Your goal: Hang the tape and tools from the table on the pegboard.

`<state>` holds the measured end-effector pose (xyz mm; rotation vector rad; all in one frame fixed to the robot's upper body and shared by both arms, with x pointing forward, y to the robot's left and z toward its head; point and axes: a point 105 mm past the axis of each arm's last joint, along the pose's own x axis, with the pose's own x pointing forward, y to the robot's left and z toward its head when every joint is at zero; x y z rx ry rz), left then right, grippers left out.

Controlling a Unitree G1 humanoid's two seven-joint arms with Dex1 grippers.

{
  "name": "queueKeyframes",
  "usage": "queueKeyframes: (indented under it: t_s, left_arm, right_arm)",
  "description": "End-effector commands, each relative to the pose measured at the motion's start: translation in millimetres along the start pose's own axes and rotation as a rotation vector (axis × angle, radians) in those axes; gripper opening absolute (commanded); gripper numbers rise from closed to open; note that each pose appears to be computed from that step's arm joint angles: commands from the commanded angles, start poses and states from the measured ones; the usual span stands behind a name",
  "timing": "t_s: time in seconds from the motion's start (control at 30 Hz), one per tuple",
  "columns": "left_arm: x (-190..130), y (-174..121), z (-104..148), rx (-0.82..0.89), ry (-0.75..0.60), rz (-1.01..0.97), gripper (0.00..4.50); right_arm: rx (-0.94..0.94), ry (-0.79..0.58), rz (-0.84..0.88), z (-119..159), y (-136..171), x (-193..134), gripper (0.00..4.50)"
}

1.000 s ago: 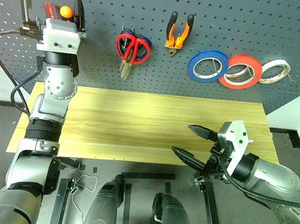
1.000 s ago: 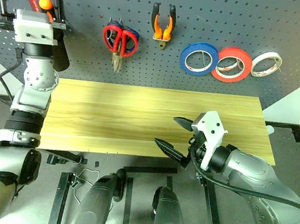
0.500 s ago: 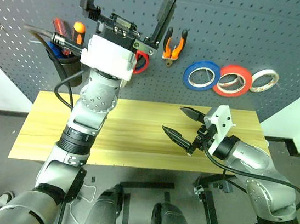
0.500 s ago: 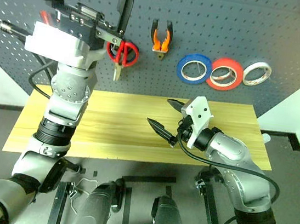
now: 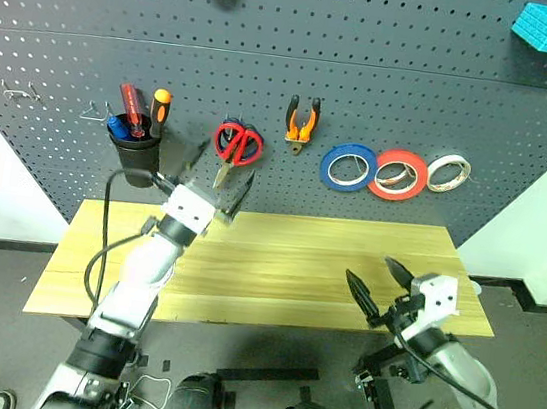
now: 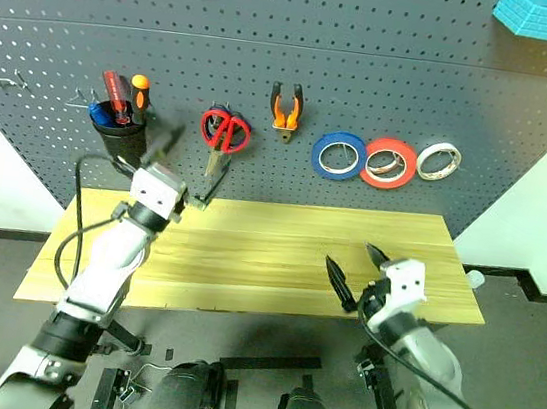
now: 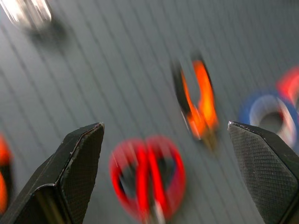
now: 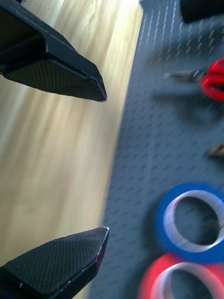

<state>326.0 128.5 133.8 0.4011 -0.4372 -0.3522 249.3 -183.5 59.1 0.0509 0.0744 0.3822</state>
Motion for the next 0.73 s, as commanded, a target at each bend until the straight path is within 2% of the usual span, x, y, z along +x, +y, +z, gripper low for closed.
queueKeyframes:
  t_s: [0.03, 0.1, 0.27, 0.4, 0.5, 0.73]
  left_arm:
    - [-20.1, -1.7, -32.7, -0.052, 0.127, -0.025, 4.42]
    - [-39.1, -12.4, -59.2, -0.136, 0.248, -0.06, 4.42]
    - [-75.8, -37.8, -89.5, -0.222, 0.414, -0.185, 4.42]
    - [-86.5, -46.6, -97.2, -0.315, 0.481, -0.212, 4.42]
    - [-91.1, -57.7, -105.6, -0.379, 0.546, -0.262, 4.42]
    - [-93.0, -68.2, -106.7, -0.41, 0.538, -0.352, 4.42]
  right_arm:
    - [0.02, -0.011, -0.081, -11.4, -5.2, -11.6, 4.5]
    - [0.041, 0.012, -0.123, -28.0, -7.3, -19.9, 4.5]
    - [0.093, 0.052, -0.139, -56.1, -3.0, -29.9, 4.5]
    - [0.106, 0.043, -0.13, -58.9, -2.7, -27.1, 4.5]
    - [0.111, 0.019, -0.122, -56.1, -4.4, -13.3, 4.5]
    - [0.103, -0.027, -0.058, -43.1, 2.0, 13.5, 4.5]
